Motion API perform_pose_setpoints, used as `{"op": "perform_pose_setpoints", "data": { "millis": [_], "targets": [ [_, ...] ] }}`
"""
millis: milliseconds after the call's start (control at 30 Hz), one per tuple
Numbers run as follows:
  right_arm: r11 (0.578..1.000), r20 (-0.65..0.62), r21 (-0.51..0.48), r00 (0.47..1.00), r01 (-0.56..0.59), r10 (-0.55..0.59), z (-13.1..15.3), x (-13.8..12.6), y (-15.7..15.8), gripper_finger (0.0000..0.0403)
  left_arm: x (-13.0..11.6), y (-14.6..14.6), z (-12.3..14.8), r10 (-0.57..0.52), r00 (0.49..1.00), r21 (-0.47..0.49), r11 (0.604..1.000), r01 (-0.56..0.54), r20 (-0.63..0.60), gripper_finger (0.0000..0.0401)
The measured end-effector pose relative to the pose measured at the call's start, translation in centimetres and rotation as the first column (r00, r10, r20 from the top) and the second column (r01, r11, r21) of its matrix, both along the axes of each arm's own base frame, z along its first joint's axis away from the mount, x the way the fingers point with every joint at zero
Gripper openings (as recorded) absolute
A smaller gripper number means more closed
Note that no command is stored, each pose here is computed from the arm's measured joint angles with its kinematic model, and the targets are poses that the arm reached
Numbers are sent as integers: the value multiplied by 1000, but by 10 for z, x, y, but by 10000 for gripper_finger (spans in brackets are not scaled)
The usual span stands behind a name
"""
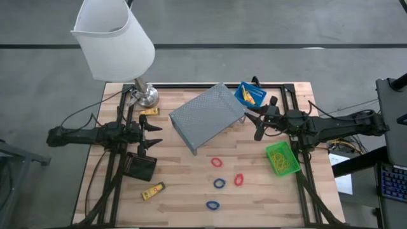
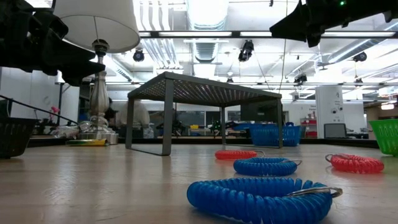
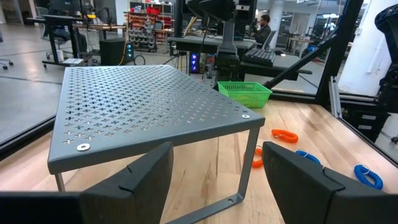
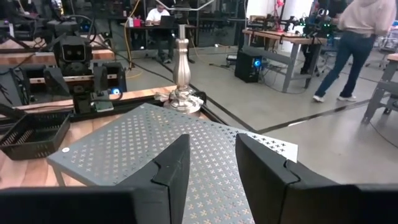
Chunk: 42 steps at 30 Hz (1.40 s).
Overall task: Pick & Place Office Desk Supplies
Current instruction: Put the crayon box into the blue basket
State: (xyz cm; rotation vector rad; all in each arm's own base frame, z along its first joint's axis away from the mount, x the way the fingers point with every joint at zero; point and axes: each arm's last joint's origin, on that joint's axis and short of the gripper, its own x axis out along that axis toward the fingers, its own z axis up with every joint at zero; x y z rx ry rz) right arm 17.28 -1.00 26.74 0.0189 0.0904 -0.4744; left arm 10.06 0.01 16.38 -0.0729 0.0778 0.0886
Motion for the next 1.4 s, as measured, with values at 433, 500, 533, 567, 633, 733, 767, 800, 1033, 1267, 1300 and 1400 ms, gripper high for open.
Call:
{"op": "perform_pose_setpoints", "data": {
  "millis": [433,500,533,567,633,733,767,800,1033,1267,1300,1400],
  "targets": [
    [1000,1,3,1000,1,-1,0,0,0,130,0,0,0,0,1000,0,1000,0,0,253],
    [1000,1,3,1000,1,-1,0,0,0,132,0,0,0,0,1000,0,1000,0,0,253],
    [1000,2,4,1000,1,-1,0,0,0,133,0,0,0,0,1000,0,1000,0,0,253],
    [1000,2,4,1000,1,-1,0,0,0,134,0,0,0,0,1000,0,1000,0,0,253],
    [1000,1,3,1000,1,-1,0,0,0,134,0,0,0,0,1000,0,1000,0,0,253],
    [1000,2,5,1000,1,-1,0,0,0,131,0,0,0,0,1000,0,1000,0,0,253],
    [1000,2,4,1000,1,-1,0,0,0,129,0,0,0,0,1000,0,1000,0,0,253],
    [1000,2,4,1000,1,-1,0,0,0,128,0,0,0,0,1000,0,1000,0,0,253],
    [1000,2,3,1000,1,-1,0,0,0,119,0,0,0,8,1000,-120,993,-7,13,253],
    [1000,1,3,1000,1,-1,0,0,0,123,0,0,1,2,1000,-113,994,-1,7,253],
    [1000,1,2,1000,1,-1,0,0,0,125,-1,0,2,3,1000,-111,994,-3,-7,253],
    [1000,1,4,1000,1,-1,0,0,0,129,-4,0,10,16,999,-107,994,-20,-42,253]
  ]
}}
